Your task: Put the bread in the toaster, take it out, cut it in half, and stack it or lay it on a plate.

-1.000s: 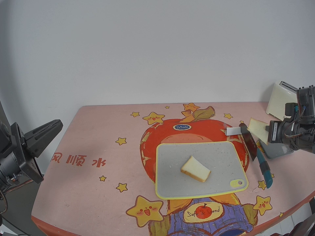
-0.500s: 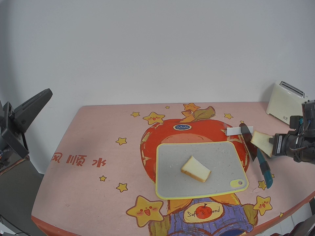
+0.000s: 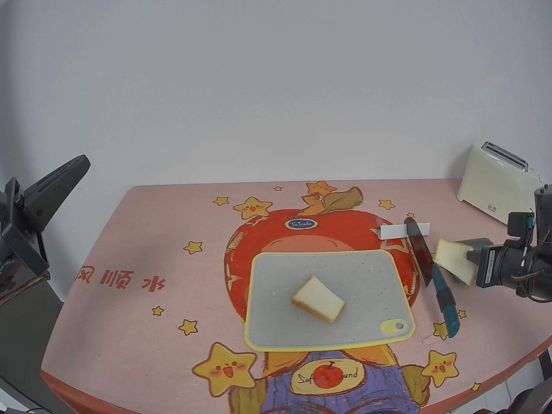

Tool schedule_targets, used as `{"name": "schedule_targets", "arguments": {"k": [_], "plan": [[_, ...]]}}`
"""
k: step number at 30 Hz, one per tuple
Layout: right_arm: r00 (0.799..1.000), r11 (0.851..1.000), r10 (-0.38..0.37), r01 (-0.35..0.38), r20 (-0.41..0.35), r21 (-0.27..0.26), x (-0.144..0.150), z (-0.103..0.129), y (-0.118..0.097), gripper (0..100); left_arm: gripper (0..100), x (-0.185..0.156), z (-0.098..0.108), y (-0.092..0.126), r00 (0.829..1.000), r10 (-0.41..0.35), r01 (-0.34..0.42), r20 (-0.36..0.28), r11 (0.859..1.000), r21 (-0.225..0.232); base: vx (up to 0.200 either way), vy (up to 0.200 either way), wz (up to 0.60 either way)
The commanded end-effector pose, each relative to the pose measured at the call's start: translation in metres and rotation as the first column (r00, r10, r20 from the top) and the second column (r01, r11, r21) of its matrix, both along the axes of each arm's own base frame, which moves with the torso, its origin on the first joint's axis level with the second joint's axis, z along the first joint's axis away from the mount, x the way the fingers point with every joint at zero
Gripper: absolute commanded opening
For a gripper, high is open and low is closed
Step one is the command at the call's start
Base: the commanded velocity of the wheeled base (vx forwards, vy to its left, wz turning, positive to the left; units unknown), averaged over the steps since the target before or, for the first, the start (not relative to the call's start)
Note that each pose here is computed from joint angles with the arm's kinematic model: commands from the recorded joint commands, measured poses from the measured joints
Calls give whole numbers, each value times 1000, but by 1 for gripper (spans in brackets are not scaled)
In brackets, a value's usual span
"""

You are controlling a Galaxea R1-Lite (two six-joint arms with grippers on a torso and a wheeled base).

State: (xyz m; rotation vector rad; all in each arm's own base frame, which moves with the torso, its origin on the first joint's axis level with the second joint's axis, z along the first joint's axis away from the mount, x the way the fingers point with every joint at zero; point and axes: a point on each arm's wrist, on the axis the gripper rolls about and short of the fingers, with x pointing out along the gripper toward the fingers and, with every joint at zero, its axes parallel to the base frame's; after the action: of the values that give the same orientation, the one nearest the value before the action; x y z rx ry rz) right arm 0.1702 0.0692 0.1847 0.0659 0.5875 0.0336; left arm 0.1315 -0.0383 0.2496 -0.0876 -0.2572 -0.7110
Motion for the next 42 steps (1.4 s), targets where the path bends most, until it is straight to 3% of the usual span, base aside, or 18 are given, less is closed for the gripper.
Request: {"name": "schedule_targets", "arguments": {"k": [1,15,21,39,42], "plan": [[1000,1000,13,-13,-2,10,1,0,1,0,0,0,-1,0,1000,0,0,-3,1000,1,0,-200,0],[1000,1000,11,-11,1,14,0,1,-1,0,0,0,0,0,1000,8,-8,8,1000,6,0,-200,0],[1000,1000,-12,12,0,19,3,1,-6,0,0,1,-2,0,1000,13,-14,18,1000,28,0,0,0],[1000,1000,-13,13,-9,18,5,-1,-5,0,0,1,-3,0,1000,13,-14,11,999,31,0,0,0],[999,998,-39,41,-37,53,13,-4,-1,0,0,1,-3,0,1000,12,-12,10,999,32,0,0,0]]}}
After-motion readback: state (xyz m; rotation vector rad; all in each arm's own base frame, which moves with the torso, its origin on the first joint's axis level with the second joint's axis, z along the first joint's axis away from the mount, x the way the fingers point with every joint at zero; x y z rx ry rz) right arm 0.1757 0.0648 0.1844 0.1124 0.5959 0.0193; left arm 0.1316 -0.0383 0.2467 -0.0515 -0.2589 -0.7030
